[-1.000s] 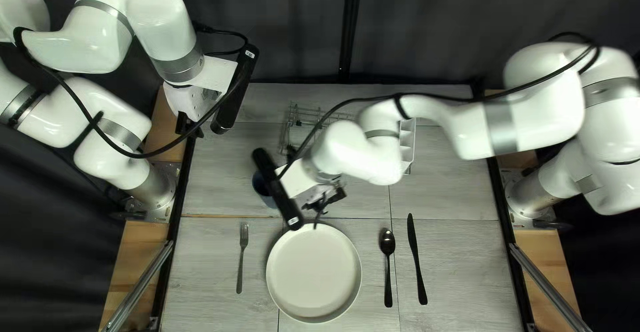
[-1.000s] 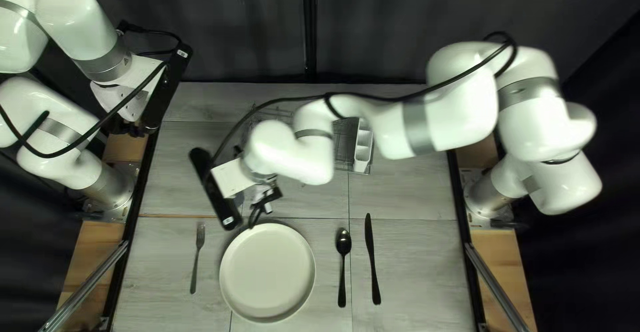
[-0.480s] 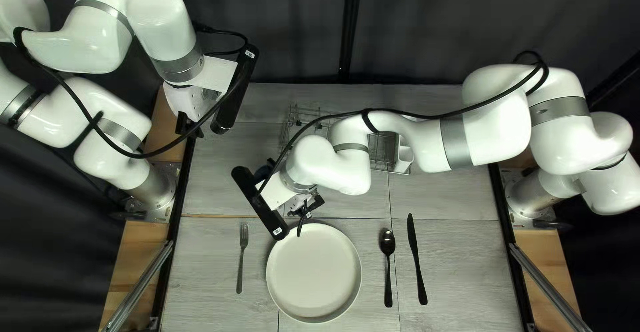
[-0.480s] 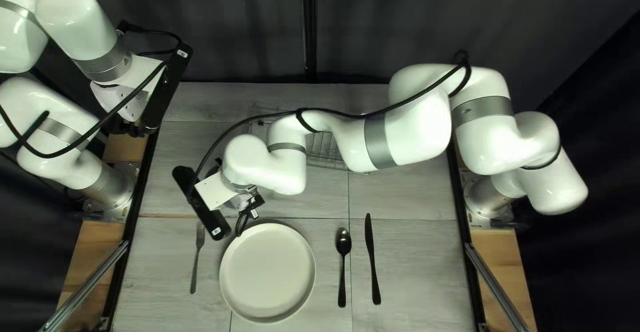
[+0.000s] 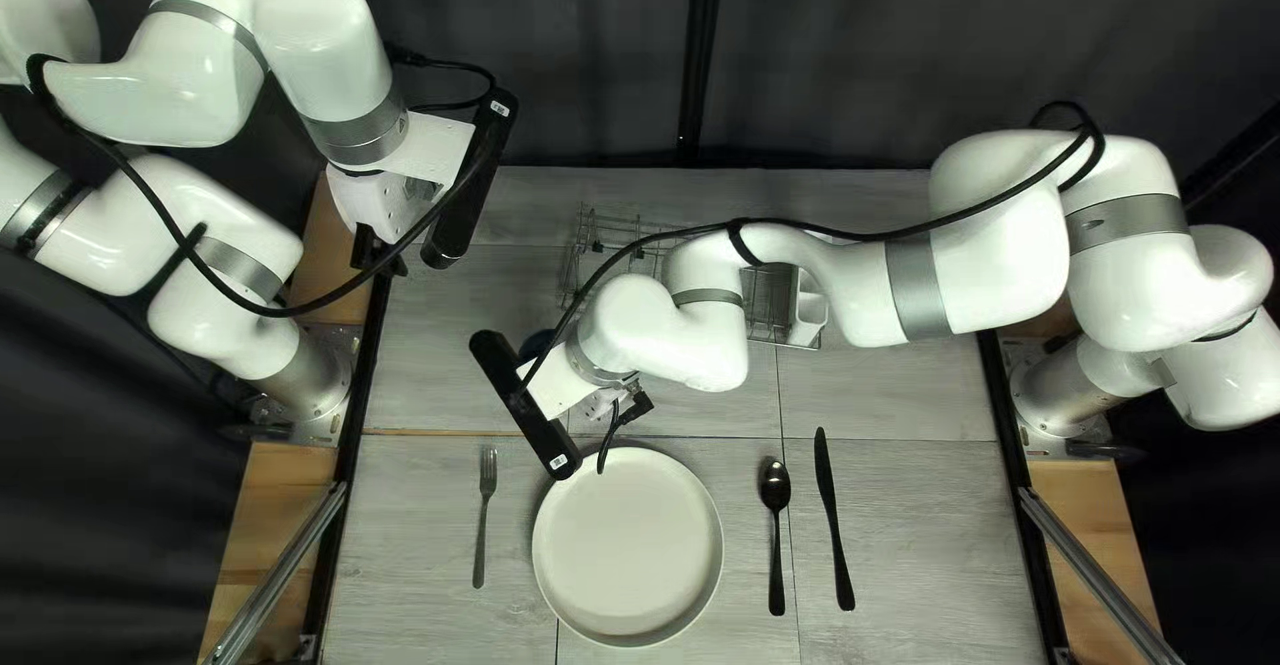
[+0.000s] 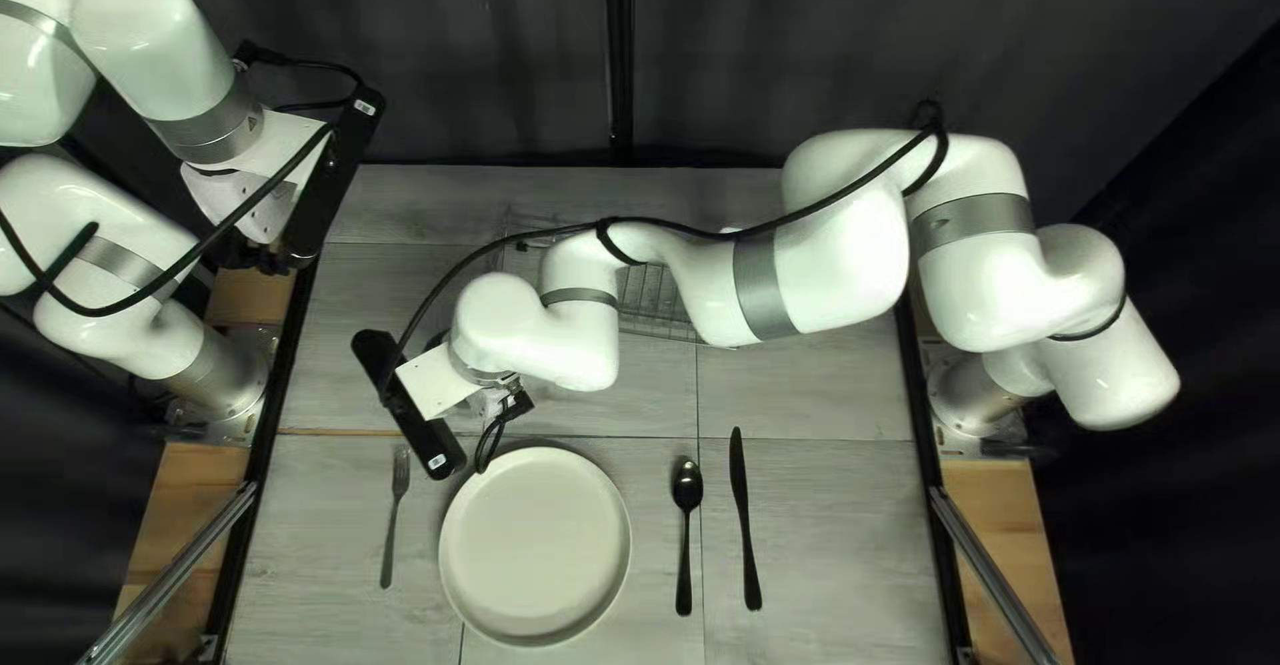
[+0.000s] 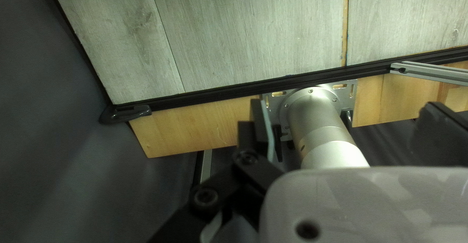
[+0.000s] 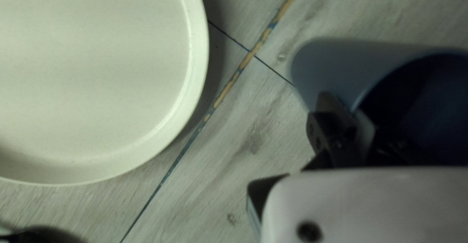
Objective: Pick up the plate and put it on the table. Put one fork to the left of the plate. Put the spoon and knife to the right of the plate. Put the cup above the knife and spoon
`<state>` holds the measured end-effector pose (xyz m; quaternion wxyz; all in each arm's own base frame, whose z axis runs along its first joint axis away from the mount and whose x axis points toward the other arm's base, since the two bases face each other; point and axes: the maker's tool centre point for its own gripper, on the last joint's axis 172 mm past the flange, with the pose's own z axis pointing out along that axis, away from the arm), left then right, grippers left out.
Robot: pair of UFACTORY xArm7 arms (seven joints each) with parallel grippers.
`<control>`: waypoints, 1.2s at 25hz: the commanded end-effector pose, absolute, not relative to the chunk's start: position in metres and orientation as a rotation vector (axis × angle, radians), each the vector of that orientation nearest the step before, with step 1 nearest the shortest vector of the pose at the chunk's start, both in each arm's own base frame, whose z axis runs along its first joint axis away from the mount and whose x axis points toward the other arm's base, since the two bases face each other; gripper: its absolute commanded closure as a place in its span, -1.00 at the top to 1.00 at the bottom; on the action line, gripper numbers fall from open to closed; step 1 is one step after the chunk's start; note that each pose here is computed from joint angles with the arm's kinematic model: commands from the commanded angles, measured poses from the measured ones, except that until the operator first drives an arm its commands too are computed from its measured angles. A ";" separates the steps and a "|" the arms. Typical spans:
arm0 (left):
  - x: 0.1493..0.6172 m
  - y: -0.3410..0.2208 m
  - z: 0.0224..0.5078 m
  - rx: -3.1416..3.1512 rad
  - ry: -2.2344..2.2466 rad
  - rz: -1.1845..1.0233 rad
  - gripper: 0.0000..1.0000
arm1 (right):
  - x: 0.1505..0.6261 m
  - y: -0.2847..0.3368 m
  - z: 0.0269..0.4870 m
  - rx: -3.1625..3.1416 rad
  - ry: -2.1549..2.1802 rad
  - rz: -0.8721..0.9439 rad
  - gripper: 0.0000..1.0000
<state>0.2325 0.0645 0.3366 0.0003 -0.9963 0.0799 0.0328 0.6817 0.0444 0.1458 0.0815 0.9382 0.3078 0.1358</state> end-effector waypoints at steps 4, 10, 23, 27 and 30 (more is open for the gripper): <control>0.233 0.064 0.337 -3.129 0.251 0.103 1.00 | 0.592 0.039 0.202 2.808 0.788 0.381 -1.00; 0.233 0.064 0.337 -3.129 0.251 0.103 1.00 | 0.491 0.046 0.203 2.865 0.662 0.304 -1.00; 0.233 0.064 0.337 -3.129 0.251 0.103 1.00 | 0.422 0.056 0.153 2.938 0.564 0.181 -1.00; 0.233 0.064 0.337 -3.129 0.251 0.103 1.00 | 0.420 0.056 0.139 2.960 0.568 0.163 -1.00; 0.233 0.064 0.337 -3.129 0.251 0.103 1.00 | 0.421 0.056 0.133 2.967 0.572 0.157 -1.00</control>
